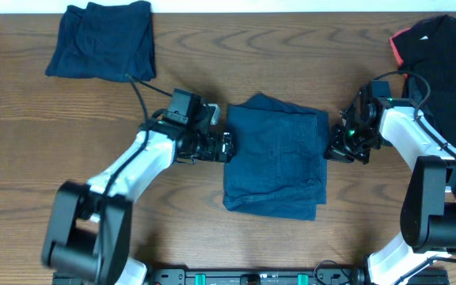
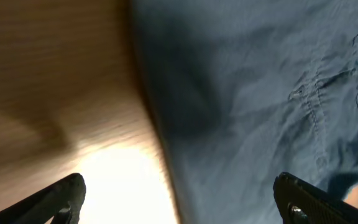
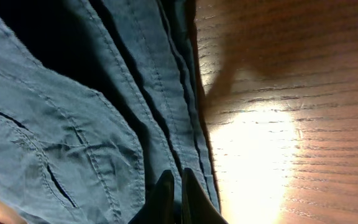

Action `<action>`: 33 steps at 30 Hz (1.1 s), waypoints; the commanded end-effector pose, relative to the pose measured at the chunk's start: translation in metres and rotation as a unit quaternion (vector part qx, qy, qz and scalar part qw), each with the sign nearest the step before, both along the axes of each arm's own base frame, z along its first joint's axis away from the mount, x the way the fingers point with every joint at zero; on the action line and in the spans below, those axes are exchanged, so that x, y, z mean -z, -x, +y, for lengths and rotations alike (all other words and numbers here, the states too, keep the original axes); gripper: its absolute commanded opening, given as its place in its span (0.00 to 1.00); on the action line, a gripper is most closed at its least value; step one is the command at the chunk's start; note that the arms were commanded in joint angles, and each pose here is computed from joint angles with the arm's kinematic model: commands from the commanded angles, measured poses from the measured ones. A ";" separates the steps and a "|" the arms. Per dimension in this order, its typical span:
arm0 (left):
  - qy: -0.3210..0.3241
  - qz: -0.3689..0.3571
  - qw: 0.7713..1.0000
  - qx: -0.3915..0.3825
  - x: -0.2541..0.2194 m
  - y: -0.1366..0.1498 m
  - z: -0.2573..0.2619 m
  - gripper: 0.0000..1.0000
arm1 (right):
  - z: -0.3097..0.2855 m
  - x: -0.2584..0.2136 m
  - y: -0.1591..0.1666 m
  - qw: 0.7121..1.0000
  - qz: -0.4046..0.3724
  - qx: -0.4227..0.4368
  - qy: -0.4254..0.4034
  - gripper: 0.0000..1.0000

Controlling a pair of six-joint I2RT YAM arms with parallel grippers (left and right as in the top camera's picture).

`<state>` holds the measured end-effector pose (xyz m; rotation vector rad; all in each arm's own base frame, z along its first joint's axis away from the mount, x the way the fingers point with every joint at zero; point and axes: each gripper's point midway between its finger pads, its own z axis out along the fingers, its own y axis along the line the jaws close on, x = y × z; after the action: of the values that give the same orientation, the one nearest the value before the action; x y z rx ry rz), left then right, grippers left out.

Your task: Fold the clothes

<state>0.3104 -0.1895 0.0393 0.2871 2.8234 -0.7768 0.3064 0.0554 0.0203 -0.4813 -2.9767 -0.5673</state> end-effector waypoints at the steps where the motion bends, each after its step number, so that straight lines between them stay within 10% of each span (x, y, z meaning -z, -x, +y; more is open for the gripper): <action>1: 0.050 0.023 0.998 0.030 0.005 0.005 -0.018 0.98 | 0.008 0.000 0.002 1.000 0.005 -0.003 -0.011 0.07; 4: 0.048 0.042 0.998 0.028 0.018 0.007 -0.018 0.98 | 0.008 0.000 0.002 1.000 0.005 -0.003 -0.011 0.22; 7: 0.044 0.056 0.997 0.028 0.027 0.010 -0.017 0.98 | 0.008 0.000 0.003 1.000 0.004 -0.010 -0.011 0.95; 8: 0.042 0.060 0.997 0.029 0.031 0.011 -0.017 0.98 | 0.008 0.000 0.004 1.000 0.005 -0.010 -0.011 0.99; 16: 0.036 0.072 0.995 0.062 0.048 0.025 -0.038 0.90 | 0.007 -0.001 0.004 1.000 0.005 -0.008 -0.011 0.99; 22: 0.033 0.068 0.993 0.087 0.057 0.033 -0.053 0.53 | 0.002 -0.002 0.008 1.000 0.016 -0.003 -0.013 0.99; 26: 0.036 0.053 0.994 0.085 0.057 0.026 -0.055 0.08 | -0.005 -0.005 0.013 0.999 0.024 0.003 -0.023 0.99; 33: 0.037 -0.004 0.996 0.087 0.052 0.001 -0.055 0.06 | -0.012 -0.008 0.019 0.999 0.032 0.004 -0.042 0.99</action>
<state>0.3025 -0.2574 0.0023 0.5262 2.7679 -1.0194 0.2862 0.0434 0.0249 -0.5291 -2.8737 -0.6092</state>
